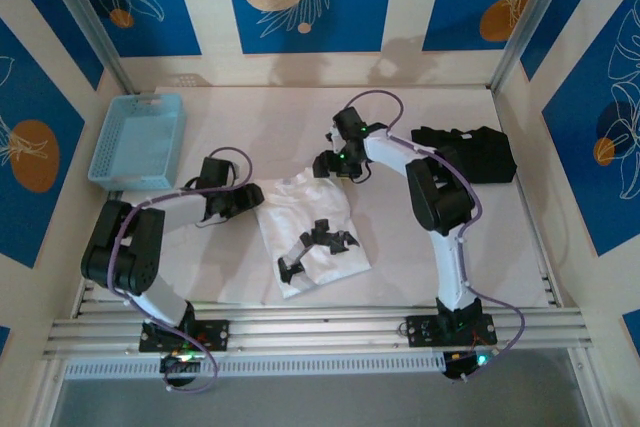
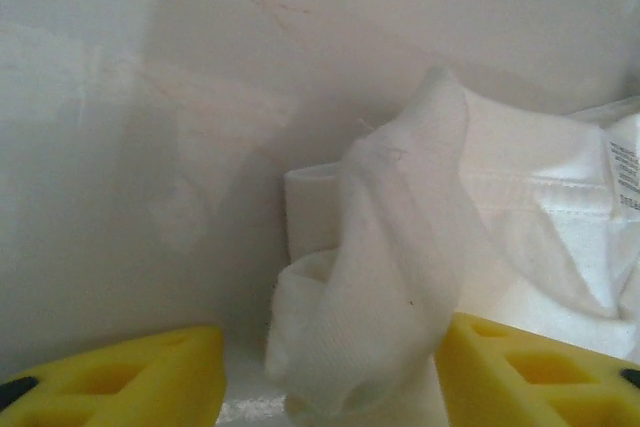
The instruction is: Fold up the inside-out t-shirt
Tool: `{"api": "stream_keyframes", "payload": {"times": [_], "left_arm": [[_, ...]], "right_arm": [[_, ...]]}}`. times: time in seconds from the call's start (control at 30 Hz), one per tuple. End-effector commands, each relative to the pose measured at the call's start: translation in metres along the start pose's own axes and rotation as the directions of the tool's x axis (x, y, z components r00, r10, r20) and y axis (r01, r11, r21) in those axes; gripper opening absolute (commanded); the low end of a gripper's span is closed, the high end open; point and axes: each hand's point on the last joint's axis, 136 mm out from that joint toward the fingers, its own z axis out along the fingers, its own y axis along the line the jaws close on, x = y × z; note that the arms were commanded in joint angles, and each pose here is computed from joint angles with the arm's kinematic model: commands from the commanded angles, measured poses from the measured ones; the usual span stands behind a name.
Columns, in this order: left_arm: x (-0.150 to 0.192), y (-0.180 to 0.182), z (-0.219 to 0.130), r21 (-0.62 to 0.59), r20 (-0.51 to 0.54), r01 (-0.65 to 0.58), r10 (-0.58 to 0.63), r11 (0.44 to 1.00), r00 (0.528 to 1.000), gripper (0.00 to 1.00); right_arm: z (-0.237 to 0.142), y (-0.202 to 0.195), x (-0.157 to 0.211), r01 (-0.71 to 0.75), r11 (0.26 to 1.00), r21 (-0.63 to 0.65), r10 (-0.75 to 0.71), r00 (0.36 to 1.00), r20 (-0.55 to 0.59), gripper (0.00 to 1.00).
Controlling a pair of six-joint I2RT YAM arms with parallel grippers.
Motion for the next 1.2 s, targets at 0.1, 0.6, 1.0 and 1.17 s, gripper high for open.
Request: {"api": "stream_keyframes", "payload": {"times": [0.1,0.6,1.0,1.17], "left_arm": [[0.0,-0.059,0.023,0.228,-0.02,-0.082,0.089,0.97,0.996,0.49],[-0.01,-0.074,0.035,0.282,-0.019,-0.09,0.1,0.955,0.995,0.23],[-0.034,-0.073,0.021,0.247,0.063,-0.142,0.13,0.959,0.989,0.0],[-0.051,-0.067,0.006,0.22,0.123,-0.153,0.128,0.963,0.984,0.0]], "right_arm": [[0.007,0.008,0.012,-0.006,1.0,-0.021,0.004,0.995,-0.101,0.6],[0.02,0.012,0.007,-0.013,0.999,-0.036,0.007,0.986,-0.165,0.45],[-0.024,0.019,-0.023,0.026,0.985,-0.171,-0.024,1.0,0.01,0.19],[-0.055,0.018,-0.035,0.027,0.97,-0.24,0.005,0.992,0.13,0.13]]}}
